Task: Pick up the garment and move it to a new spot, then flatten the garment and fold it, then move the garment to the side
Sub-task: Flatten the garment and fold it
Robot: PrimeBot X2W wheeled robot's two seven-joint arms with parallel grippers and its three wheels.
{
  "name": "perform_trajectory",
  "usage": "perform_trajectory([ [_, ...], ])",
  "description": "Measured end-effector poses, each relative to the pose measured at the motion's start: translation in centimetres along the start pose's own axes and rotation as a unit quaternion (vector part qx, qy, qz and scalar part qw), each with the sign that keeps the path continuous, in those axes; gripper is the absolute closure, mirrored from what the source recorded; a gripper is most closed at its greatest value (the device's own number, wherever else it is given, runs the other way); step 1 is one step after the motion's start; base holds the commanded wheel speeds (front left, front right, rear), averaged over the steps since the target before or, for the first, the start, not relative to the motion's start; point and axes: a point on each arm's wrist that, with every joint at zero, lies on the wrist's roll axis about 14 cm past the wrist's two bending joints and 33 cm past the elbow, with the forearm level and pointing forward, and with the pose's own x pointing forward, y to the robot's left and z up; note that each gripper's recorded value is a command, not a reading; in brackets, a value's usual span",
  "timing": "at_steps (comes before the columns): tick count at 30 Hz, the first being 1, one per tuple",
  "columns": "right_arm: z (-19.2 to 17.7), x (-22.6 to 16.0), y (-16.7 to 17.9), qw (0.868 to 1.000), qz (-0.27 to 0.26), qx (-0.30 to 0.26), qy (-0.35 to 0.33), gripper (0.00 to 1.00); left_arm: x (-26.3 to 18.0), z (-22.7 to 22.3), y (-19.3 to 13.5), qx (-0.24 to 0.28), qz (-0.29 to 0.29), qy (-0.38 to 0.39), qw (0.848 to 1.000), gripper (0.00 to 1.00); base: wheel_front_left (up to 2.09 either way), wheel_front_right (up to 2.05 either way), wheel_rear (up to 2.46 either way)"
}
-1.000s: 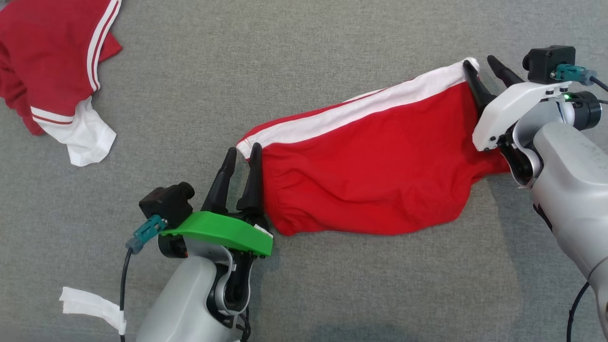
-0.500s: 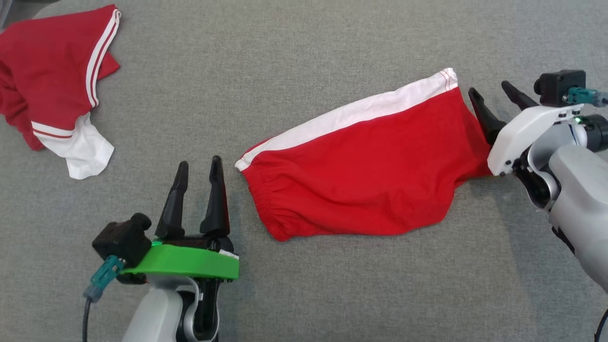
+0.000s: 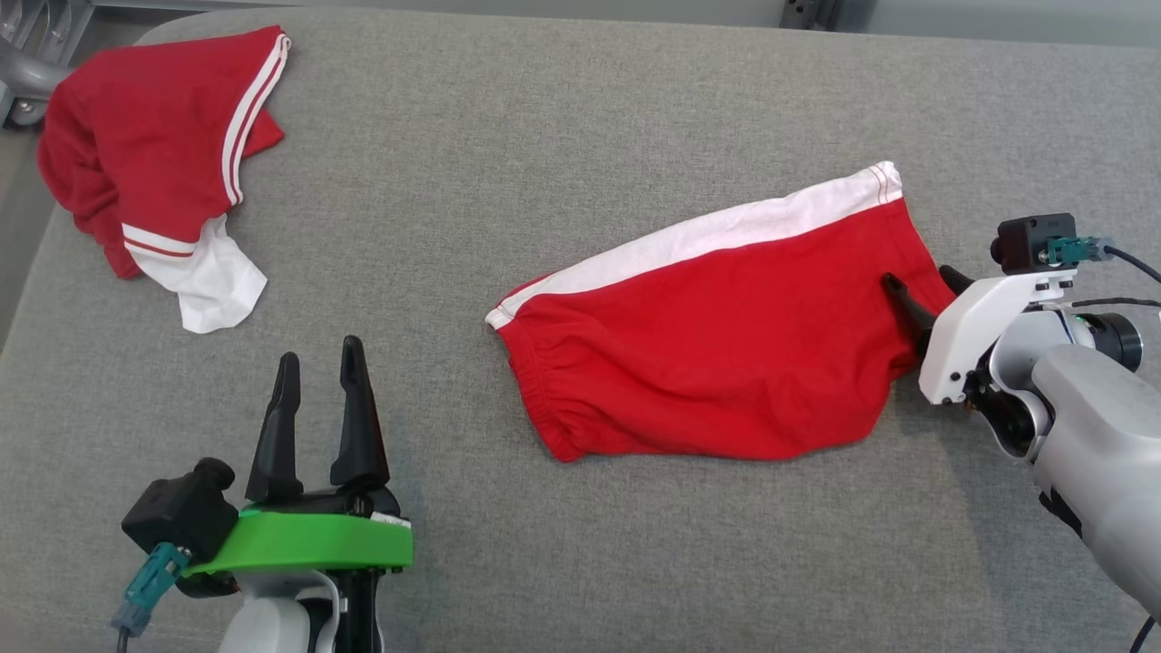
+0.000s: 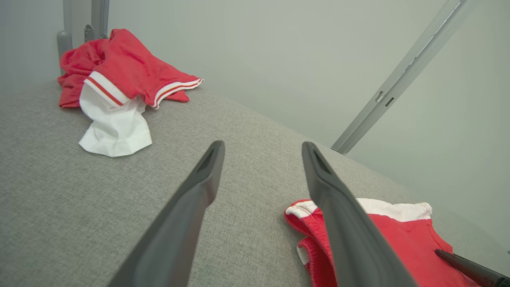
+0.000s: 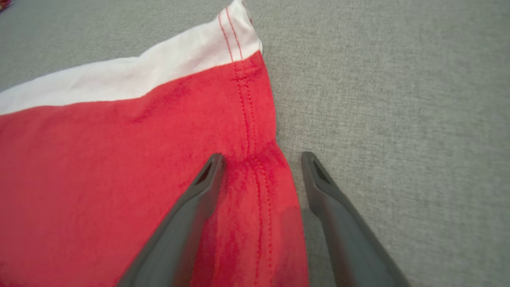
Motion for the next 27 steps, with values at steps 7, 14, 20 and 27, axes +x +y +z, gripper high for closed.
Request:
perform_trajectory([
  [7, -0.2, -0.3, 0.8, 1.0, 0.005, 0.009, 0.011, 1.0, -0.3, 0.3, 0.1, -0.003, 0.003, -0.004, 1.0, 0.0, 0.0, 0.0, 0.0],
  [14, 0.6, -1.7, 0.5, 1.0, 0.002, 0.017, -0.02, 1.0, 0.1, -0.2, -1.2, -0.006, -0.02, 0.002, 1.0, 0.0, 0.0, 0.0, 0.0],
  [20, 0.9, -5.0, -0.9, 0.996, -0.015, 0.049, -0.076, 1.0, 0.8, -1.2, -3.6, 0.0, -0.058, 0.012, 0.998, 0.0, 0.0, 0.0, 0.0],
  [27, -1.5, -9.8, -4.5, 0.987, -0.073, 0.094, -0.106, 1.0, 1.5, -2.6, -6.4, -0.004, -0.1, 0.031, 0.995, 0.0, 0.0, 0.0, 0.0],
])
